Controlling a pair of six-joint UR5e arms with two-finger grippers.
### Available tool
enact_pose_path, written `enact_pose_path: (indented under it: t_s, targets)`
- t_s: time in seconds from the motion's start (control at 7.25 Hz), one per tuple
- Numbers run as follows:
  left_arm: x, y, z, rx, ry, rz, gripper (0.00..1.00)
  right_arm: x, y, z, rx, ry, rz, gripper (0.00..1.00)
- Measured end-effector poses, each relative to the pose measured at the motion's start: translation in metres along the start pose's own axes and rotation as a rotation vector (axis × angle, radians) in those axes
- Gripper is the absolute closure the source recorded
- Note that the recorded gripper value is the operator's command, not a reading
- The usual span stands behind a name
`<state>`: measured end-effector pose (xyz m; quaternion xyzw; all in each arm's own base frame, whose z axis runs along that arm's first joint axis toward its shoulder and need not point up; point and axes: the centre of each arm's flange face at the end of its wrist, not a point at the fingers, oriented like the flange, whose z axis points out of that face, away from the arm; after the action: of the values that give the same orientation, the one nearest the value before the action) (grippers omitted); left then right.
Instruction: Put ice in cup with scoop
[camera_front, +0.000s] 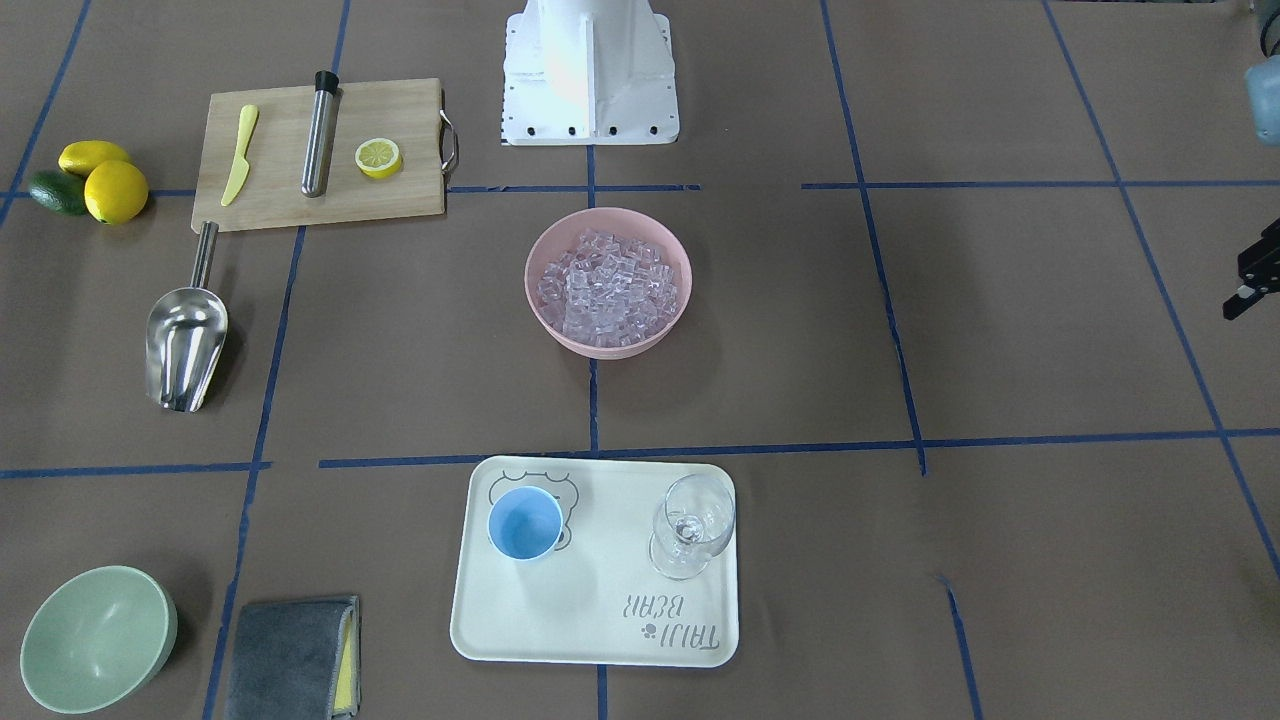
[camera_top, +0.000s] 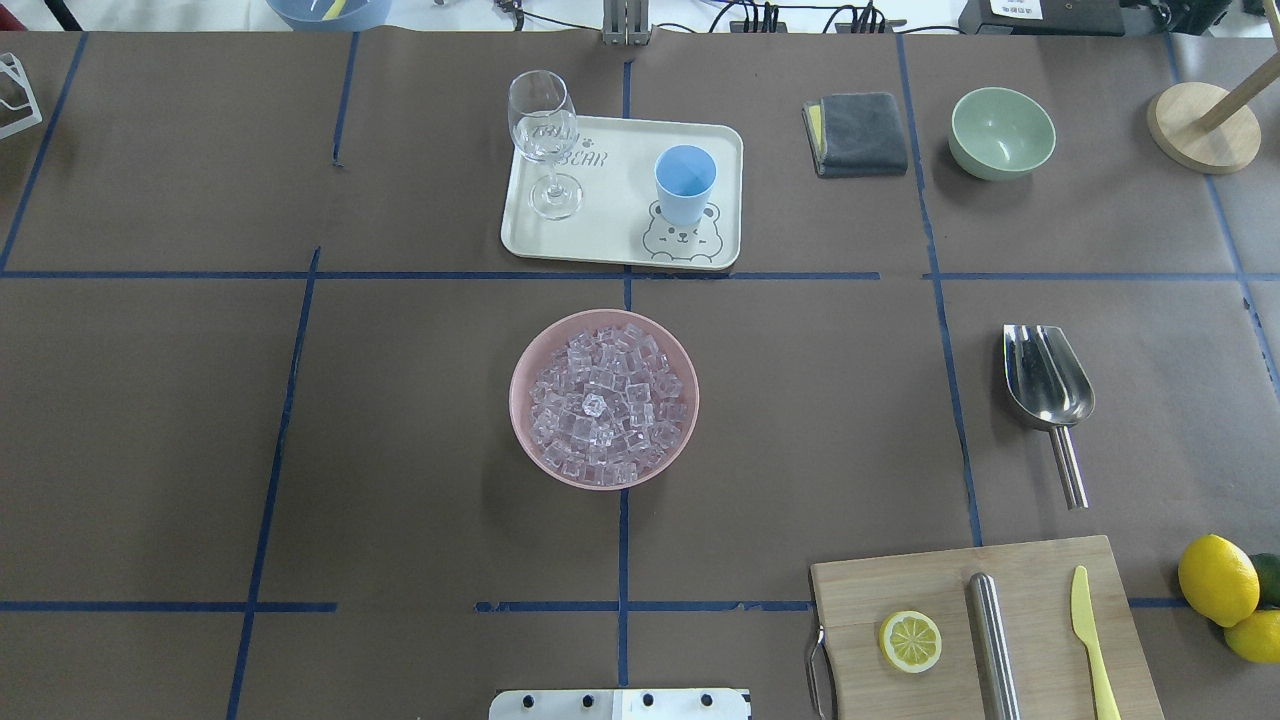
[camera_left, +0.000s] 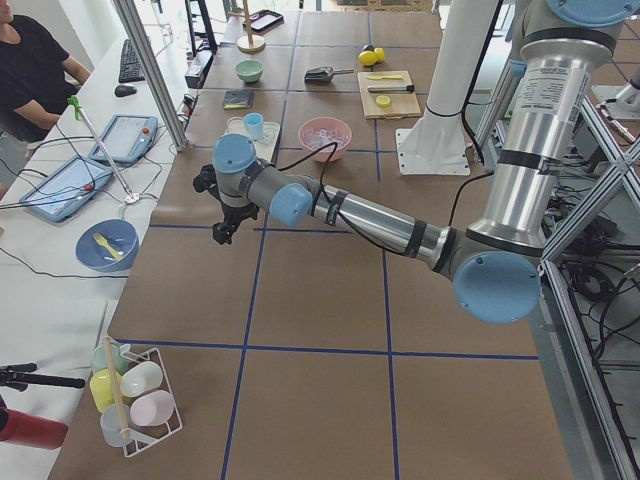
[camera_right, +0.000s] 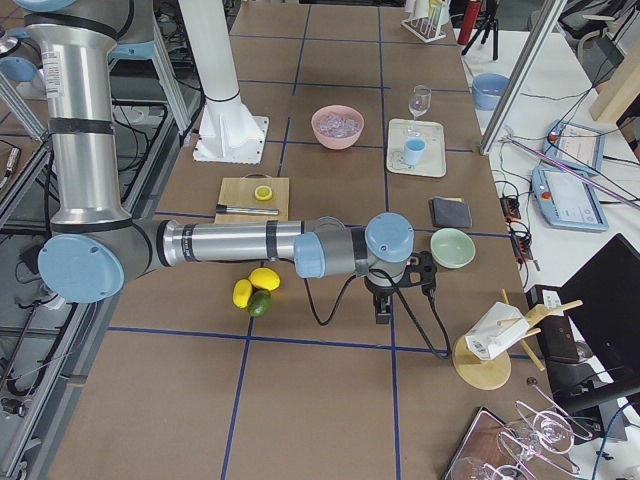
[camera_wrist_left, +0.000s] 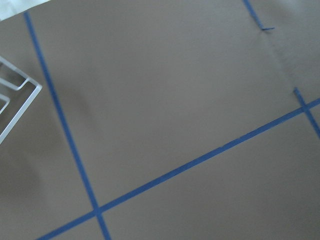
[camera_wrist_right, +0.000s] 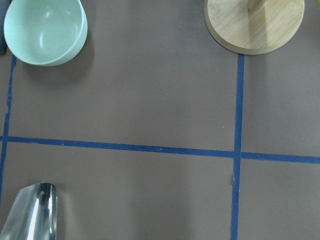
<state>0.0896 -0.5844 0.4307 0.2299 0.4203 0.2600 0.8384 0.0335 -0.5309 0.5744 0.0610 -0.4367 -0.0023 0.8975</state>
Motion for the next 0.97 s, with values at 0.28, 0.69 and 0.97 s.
enact_pose_path:
  t_s: [0.28,0.69,0.97]
  targets:
    - [0.064,-0.045,0.041,-0.023,0.071,0.111,0.0,-0.028,0.003,0.001,0.034,-0.02,-0.047,0.0]
    - [0.145,-0.081,0.092,-0.048,0.144,0.194,0.0,-0.152,0.015,0.035,-0.025,-0.063,0.134,0.0]
    - [0.171,-0.079,0.114,-0.027,0.174,0.26,0.0,-0.204,0.043,0.062,-0.04,-0.006,0.114,0.0]
